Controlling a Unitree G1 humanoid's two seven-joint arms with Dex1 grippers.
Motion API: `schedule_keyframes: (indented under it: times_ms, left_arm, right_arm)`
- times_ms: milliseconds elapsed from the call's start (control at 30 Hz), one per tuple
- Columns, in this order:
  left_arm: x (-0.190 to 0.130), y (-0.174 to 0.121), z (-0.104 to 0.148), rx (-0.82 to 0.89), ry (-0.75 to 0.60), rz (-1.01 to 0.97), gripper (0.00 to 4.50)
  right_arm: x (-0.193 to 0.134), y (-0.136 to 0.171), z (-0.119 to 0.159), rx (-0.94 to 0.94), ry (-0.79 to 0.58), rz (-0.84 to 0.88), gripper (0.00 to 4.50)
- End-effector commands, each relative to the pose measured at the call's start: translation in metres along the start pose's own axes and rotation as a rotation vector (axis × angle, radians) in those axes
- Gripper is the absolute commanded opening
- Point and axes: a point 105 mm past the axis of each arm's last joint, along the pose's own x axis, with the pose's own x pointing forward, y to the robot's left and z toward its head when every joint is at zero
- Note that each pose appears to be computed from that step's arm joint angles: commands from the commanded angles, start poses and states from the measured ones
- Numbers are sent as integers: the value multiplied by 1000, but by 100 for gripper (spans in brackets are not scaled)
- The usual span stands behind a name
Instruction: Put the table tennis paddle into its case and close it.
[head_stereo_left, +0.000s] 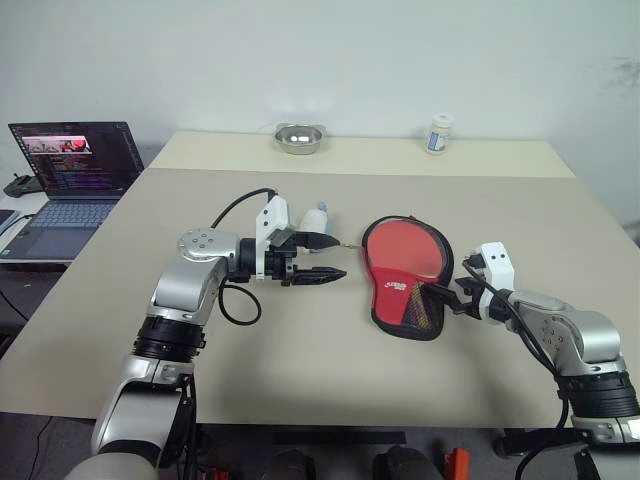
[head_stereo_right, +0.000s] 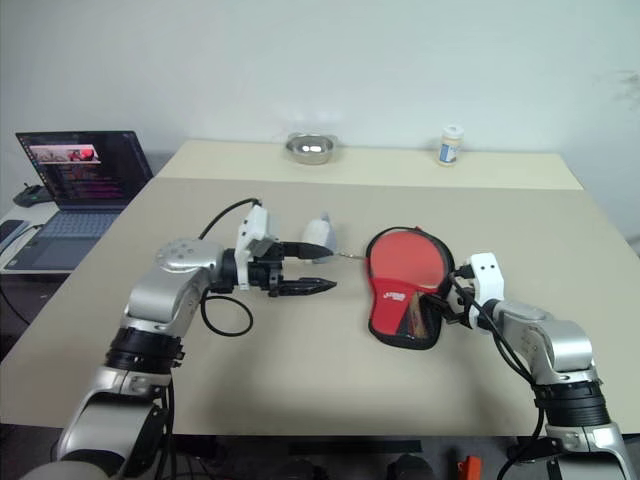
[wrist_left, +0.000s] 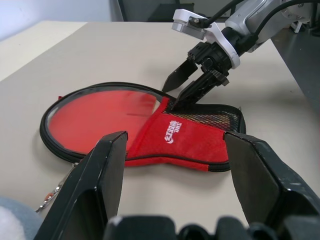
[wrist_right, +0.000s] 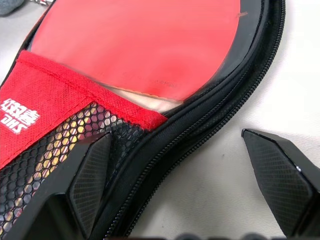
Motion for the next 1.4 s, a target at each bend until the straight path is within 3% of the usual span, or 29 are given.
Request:
schedule_keyframes:
  times_ms: [33, 233, 267, 333, 700, 767, 1133, 1400]
  left_arm:
    - [-3, -1, 12, 37, -24, 5, 334]
    - [1, -2, 11, 41, -18, -4, 334]
    - [1, -2, 10, 41, -16, -6, 334]
    - [2, -2, 10, 44, -11, -9, 334]
    - [-10, -7, -1, 39, 44, -30, 334]
    - [-15, -11, -5, 38, 63, -48, 334]
    - [-32, -34, -28, -5, 158, -134, 334]
    - [-29, -43, -30, -9, 155, -164, 334]
  right_arm:
    - [-5, 1, 6, -37, -18, -5, 446]
    - [4, 13, 1, 15, -9, 35, 446]
    - [7, 14, -1, 23, -1, 43, 429]
    - [13, 15, -5, 38, 10, 46, 388]
    - [21, 24, -1, 122, 33, 140, 38]
    - [18, 35, 5, 102, 26, 193, 2]
    - [3, 114, 18, 19, 7, 409, 2]
    - [-20, 120, -10, 67, 71, 415, 2]
